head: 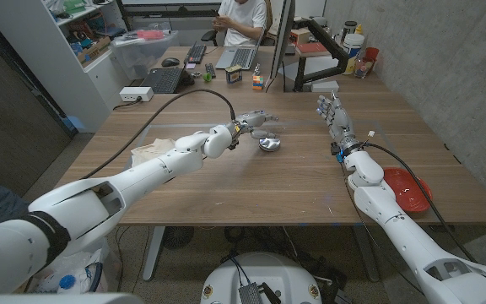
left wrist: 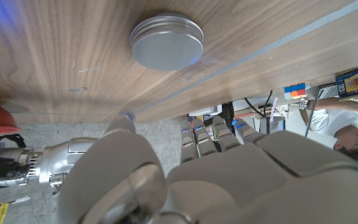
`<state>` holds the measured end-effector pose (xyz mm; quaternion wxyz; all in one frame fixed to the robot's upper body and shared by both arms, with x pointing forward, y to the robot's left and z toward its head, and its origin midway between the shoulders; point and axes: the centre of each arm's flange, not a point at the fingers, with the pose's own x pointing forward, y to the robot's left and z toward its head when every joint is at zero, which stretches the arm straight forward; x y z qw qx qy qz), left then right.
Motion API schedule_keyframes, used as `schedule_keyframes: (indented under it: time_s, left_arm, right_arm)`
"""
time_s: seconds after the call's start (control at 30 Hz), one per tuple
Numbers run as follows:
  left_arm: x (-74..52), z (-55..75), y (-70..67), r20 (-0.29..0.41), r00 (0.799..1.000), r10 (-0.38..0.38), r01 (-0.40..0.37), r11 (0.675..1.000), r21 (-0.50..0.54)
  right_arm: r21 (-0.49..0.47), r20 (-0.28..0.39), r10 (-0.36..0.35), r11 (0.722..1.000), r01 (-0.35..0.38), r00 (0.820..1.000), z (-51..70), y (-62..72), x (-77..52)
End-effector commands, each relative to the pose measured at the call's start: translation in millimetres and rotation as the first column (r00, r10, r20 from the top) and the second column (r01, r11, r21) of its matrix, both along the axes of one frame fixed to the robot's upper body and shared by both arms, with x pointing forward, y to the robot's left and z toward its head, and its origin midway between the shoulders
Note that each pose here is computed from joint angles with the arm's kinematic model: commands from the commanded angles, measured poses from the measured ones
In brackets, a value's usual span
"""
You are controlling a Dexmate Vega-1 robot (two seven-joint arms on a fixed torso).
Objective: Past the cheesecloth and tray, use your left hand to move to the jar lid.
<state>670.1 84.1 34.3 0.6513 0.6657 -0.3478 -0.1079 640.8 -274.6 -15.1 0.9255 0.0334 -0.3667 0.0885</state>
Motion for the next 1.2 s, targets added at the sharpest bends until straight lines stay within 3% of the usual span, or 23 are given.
schedule_keyframes:
  time_s: [0.03,1.2]
  left_arm:
    - [5.4,-4.0,0.5,-0.014,1.000,-0.010,0.010,1.000,0.001]
    - [7.1,-2.6,4.4,-0.015,1.000,-0.008,0.008,1.000,-0.001]
  right_arm:
    - [0.003,-0.010,-0.005,1.000,0.005,1.000,-2.4,1.7,0.9]
    - [-0.017,-0.005,0.011,1.000,-0.011,1.000,8.2,12.9,9.7]
